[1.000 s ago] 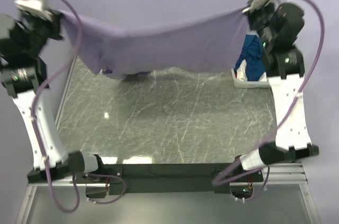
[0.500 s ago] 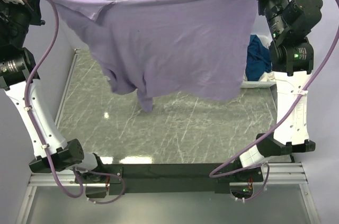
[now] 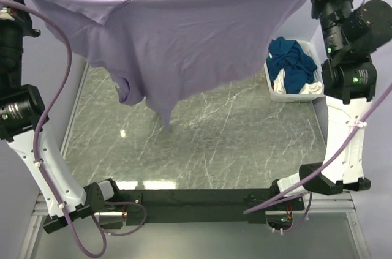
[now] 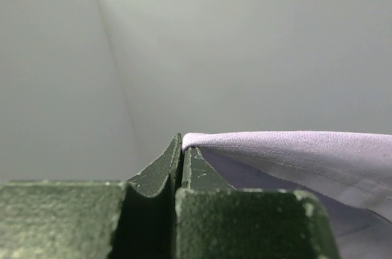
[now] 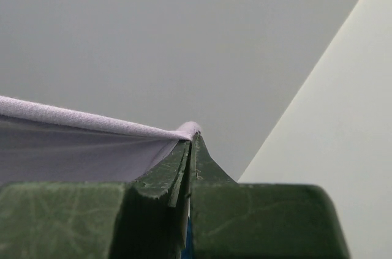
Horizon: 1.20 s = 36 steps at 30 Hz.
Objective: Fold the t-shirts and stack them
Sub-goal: Flatten the tshirt out
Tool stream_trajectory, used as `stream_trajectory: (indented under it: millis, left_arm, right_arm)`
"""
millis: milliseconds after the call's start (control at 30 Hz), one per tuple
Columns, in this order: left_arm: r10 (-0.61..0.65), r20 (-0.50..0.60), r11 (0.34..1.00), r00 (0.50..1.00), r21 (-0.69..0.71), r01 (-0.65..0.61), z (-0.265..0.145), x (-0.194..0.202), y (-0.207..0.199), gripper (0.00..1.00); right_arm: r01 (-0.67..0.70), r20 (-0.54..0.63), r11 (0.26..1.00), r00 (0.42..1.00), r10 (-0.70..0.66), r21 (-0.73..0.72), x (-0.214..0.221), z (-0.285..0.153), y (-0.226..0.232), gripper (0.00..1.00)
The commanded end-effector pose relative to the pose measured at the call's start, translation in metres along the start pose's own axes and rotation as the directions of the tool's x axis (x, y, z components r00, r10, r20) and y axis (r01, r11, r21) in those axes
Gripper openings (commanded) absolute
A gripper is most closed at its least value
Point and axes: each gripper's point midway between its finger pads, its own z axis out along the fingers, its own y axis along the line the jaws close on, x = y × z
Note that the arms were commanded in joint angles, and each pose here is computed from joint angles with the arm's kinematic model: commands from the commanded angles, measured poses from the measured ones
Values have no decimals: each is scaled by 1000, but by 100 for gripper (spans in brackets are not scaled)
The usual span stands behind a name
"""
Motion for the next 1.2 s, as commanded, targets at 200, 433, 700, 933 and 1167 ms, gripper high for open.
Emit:
stream_trajectory:
  millis: [200,433,700,933,1167]
  left_arm:
    - [124,208,985,970,-147,-94,-41,-90,8,0]
    - [106,171,989,980,-116,-87,-30,-71,8,0]
    - [4,-37,999,999,33,-3,24,33,8,1]
    - [-29,-151,998,988,58,38,83,120,11,1]
    - [-8,62,996,998,-91,14,135,82,51,0]
  right_arm:
    - [-47,233,986,972,9,159,-91,-71,-57,0]
    - [-10,187,991,982,-15,131,-69,-51,-44,0]
    - [7,46,1000,999,-8,21,9,24,4,0]
    - [-11,-3,999,1000,11,-34,53,85,38,0]
    - [-81,195,983,980,48,163,17,120,3,0]
